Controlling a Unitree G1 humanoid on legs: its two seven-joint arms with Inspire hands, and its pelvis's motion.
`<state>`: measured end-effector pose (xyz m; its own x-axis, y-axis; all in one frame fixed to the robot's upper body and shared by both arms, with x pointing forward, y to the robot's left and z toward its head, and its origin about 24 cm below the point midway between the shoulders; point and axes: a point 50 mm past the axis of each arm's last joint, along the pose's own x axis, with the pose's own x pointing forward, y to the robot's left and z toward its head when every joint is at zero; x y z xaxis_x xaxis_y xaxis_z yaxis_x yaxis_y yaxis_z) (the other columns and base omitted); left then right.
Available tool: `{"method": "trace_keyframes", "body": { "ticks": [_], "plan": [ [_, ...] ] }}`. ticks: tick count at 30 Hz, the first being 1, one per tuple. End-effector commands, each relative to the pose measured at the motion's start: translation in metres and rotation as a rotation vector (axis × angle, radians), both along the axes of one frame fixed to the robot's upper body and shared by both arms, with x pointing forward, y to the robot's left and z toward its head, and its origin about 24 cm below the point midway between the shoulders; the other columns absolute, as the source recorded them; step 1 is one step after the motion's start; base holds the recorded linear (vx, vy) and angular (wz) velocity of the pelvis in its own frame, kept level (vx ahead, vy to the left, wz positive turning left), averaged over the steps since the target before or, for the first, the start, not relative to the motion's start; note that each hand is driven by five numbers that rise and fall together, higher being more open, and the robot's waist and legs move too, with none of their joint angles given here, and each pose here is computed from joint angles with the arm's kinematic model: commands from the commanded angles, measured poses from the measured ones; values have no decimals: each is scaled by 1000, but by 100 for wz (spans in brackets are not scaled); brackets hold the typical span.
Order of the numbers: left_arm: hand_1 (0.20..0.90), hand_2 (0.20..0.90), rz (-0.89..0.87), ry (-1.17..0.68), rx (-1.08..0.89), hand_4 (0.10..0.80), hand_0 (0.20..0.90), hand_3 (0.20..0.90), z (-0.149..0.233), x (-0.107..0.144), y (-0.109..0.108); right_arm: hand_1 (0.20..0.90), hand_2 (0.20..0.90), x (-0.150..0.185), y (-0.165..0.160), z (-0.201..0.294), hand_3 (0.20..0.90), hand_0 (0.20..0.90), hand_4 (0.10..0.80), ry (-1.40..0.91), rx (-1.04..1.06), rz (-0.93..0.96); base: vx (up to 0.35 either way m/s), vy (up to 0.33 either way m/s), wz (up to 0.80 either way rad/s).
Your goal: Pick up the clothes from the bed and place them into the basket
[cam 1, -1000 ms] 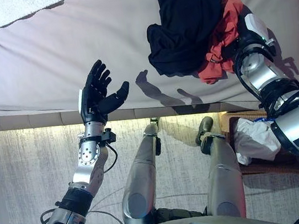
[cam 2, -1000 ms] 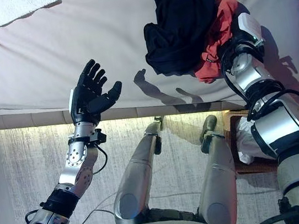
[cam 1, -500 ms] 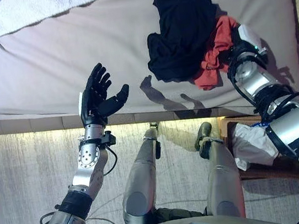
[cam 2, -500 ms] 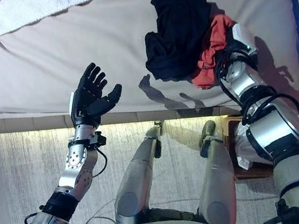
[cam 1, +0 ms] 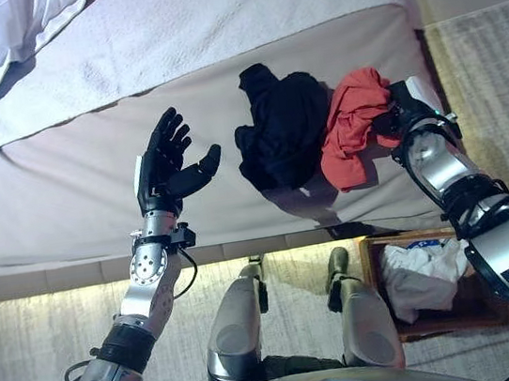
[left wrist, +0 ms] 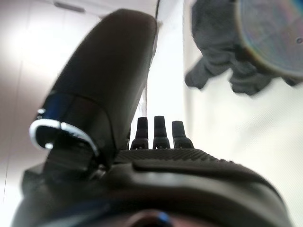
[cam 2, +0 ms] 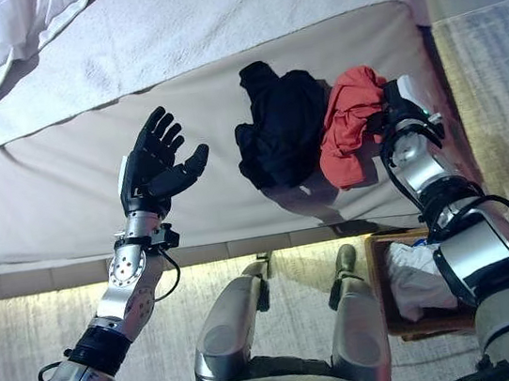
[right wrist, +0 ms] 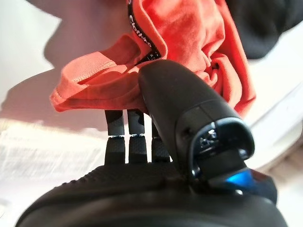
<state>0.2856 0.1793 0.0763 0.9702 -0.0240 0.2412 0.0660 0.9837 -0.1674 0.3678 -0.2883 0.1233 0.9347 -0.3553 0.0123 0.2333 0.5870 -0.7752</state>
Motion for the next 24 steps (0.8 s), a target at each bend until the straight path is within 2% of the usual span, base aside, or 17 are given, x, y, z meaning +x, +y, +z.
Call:
{"method": "trace_keyframes", "body": {
  "ticks": [1, 12, 24],
  "plan": [
    [900, 900, -10, -56, 118, 800, 900, 900, 3, -15, 5, 300, 300, -12, -24, 25, 200, 300, 100, -98, -108, -28, 61, 7, -24],
    [900, 900, 42, 255, 272, 800, 900, 900, -56, -26, 20, 300, 300, -53, -51, -1, 200, 300, 100, -95, -103, -83, 23, 14, -25],
    [900, 900, 29, 279, 328, 800, 900, 900, -66, -21, 16, 300, 300, -102, -88, -26, 200, 300, 100, -77, -43, -229, -45, 2, -23]
  ]
}}
